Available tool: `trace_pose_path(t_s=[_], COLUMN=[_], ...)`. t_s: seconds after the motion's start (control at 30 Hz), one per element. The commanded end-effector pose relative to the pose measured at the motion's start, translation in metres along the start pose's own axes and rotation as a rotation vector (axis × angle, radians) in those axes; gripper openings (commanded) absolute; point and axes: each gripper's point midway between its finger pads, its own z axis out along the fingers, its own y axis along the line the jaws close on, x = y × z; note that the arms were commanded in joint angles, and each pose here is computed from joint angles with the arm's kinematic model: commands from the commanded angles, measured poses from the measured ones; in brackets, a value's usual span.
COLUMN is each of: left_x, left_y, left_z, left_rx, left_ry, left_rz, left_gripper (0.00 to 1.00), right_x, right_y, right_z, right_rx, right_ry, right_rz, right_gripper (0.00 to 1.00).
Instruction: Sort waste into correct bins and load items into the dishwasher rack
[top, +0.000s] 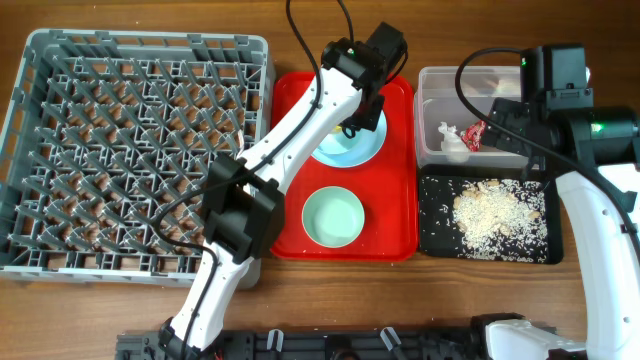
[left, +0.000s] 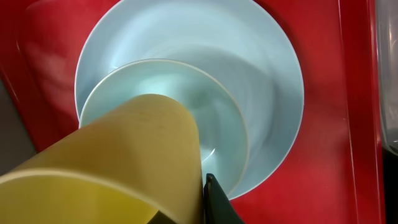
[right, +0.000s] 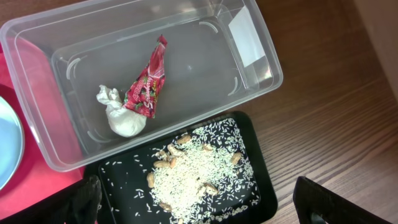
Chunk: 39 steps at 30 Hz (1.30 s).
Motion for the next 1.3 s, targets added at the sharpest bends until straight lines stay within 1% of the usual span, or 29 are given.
trace_pose_path(t_s=[0.0, 0.37, 0.63, 0.77, 0.83, 0.87, 1.03, 1.27], left_x=[0.001, 0.003, 0.015, 0.013, 0.012, 0.013, 0.014, 0.003], left_y=[0.001, -0.002, -0.004, -0.005, -0.005, -0.004, -0.004, 0.006], left_z=[0.006, 0.008, 0.037, 0.038, 0.036, 0.035, 0.032, 0.009], left_rx=[-0.007, 0.001, -0.008, -0.004, -0.003, -0.005, -0.005, -0.038], left_ry=[0.009, 0.017, 0.043, 0.033, 0.03, 0.034, 0.033, -0.031], left_rz=[-0.012, -0.008, 0.007, 0.006, 0.006, 0.007, 0.01, 0.001], left_gripper=[0.07, 0.06, 0.04, 0.04, 0.19, 0.24, 0.25, 0.24], right_x=[-0.002, -0.002, -0.002, -0.002, -0.002, -0.002, -0.002, -0.002], right_y=[-0.001, -0.001, -0.001, -0.001, -0.001, -0.001, -0.001, -0.001], right_z=[-0.004, -0.004, -0.004, -0.004, -0.004, -0.004, -0.004, -0.004], right_rx=[-0.006, -0.006, -0.006, -0.006, -0.006, -0.006, -0.006, -0.006], right_ry=[-0.013, -0.013, -0.013, -0.013, -0.013, -0.014, -0.013, -0.013], right_rz=[0.01, 0.009, 0.01, 0.01, 0.01, 0.01, 0.009, 0.01], right_gripper=[1.0, 1.0, 1.0, 1.0, 1.0, 1.0, 1.0, 1.0])
